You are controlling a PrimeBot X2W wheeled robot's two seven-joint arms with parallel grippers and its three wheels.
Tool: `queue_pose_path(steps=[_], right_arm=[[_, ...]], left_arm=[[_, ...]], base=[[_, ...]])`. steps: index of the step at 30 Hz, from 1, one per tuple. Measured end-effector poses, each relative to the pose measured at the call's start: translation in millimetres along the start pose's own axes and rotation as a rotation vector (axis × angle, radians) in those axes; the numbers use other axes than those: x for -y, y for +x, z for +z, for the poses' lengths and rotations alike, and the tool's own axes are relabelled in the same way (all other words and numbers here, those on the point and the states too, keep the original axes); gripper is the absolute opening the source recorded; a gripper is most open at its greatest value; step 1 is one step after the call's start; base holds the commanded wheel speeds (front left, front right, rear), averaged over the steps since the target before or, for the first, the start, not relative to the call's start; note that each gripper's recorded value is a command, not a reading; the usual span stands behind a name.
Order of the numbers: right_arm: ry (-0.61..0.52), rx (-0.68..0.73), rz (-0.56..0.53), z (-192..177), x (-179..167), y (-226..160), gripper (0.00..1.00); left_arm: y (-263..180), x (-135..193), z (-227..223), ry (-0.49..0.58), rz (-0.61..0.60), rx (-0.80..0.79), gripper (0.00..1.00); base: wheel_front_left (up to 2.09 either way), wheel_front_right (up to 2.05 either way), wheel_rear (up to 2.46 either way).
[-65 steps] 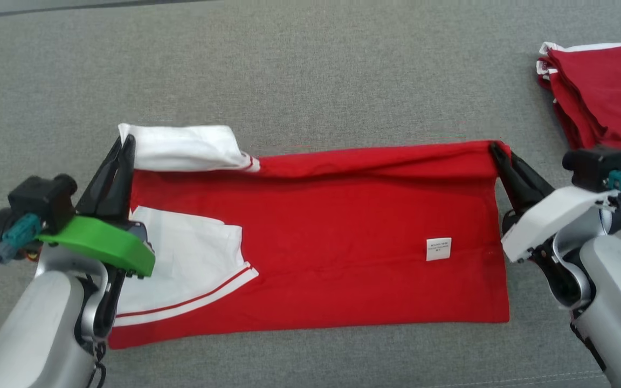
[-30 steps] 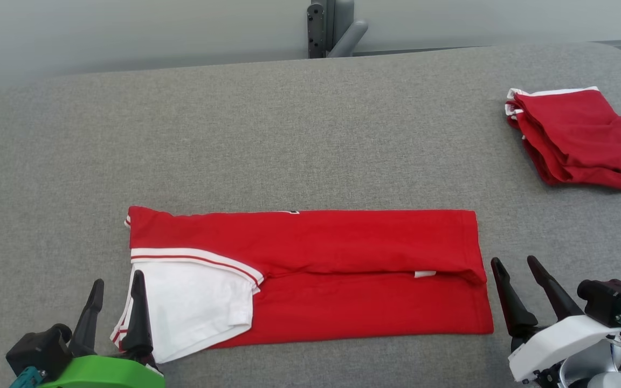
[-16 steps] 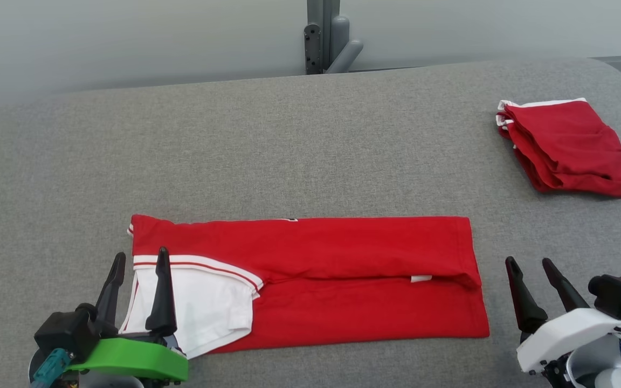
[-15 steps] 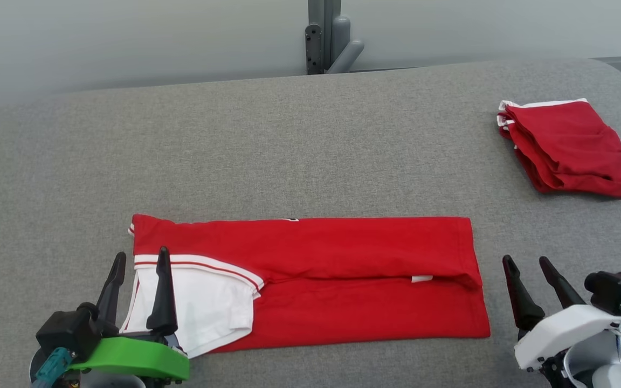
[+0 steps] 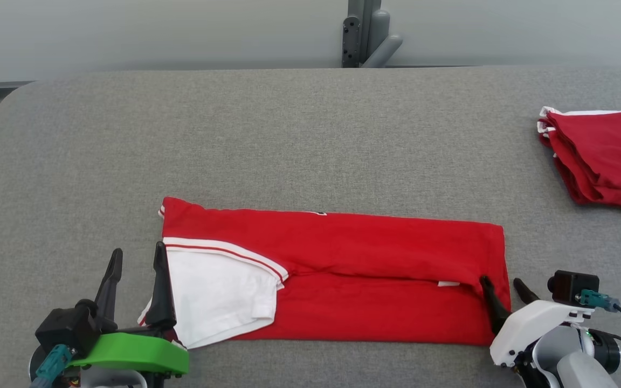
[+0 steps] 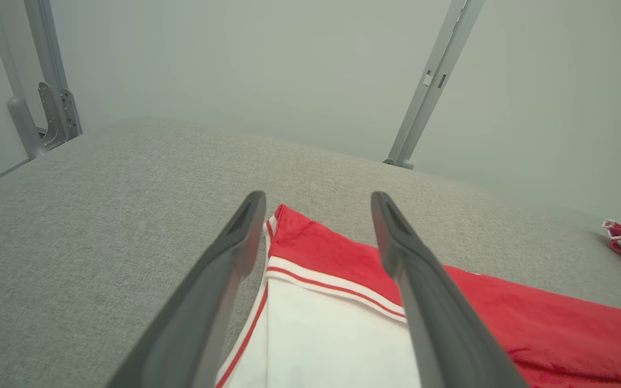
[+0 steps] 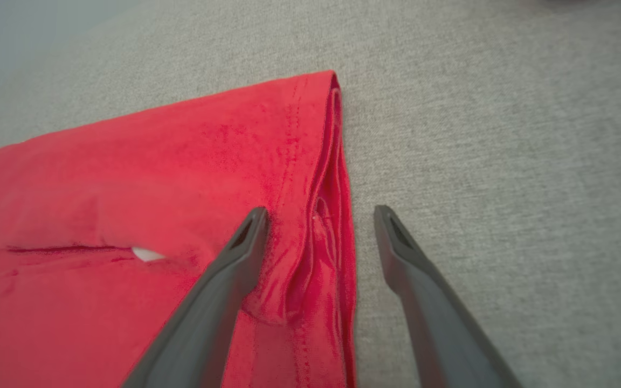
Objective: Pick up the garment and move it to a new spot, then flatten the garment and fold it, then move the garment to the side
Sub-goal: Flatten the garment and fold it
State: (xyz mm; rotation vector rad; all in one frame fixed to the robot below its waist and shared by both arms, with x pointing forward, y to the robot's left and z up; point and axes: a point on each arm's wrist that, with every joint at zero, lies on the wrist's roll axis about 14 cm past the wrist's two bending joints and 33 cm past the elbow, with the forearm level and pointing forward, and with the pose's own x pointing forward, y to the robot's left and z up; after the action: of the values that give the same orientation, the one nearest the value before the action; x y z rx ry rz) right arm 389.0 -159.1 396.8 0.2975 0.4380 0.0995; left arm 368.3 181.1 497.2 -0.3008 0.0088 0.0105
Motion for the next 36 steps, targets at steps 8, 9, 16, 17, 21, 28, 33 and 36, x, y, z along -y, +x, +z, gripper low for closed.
queue_pose_path(steps=[8,9,16,17,21,28,33,36], right_arm=[[0.007,-0.063,0.021,-23,-8,7,0.45],[0.009,-0.062,0.023,-23,-9,8,0.34],[0.051,-0.029,0.016,-15,-8,9,0.00],[0.064,-0.022,0.015,-13,-7,10,0.00],[0.101,0.024,0.014,4,-3,9,0.00],[0.105,0.114,-0.042,47,39,-4,0.00],[0.085,0.143,-0.098,65,70,-19,0.00],[0.085,0.150,-0.116,72,80,-27,0.00]], left_arm=[[-1,-13,4,-0.001,0.042,0.015,1.00],[-1,-14,4,0.001,0.042,0.016,1.00],[4,-7,0,0.004,0.021,0.012,1.00],[5,-7,0,0.004,0.017,0.010,1.00],[8,0,-3,0.001,-0.001,0.006,1.00],[16,12,-7,0.000,-0.037,-0.001,1.00],[19,19,-10,-0.004,-0.059,-0.009,1.00],[22,22,-14,-0.005,-0.070,-0.017,1.00]], base=[[0.00,0.00,0.00],[0.00,0.00,0.00],[0.00,0.00,0.00],[0.00,0.00,0.00],[0.00,0.00,0.00],[0.00,0.00,0.00],[0.00,0.00,0.00],[0.00,0.00,0.00]])
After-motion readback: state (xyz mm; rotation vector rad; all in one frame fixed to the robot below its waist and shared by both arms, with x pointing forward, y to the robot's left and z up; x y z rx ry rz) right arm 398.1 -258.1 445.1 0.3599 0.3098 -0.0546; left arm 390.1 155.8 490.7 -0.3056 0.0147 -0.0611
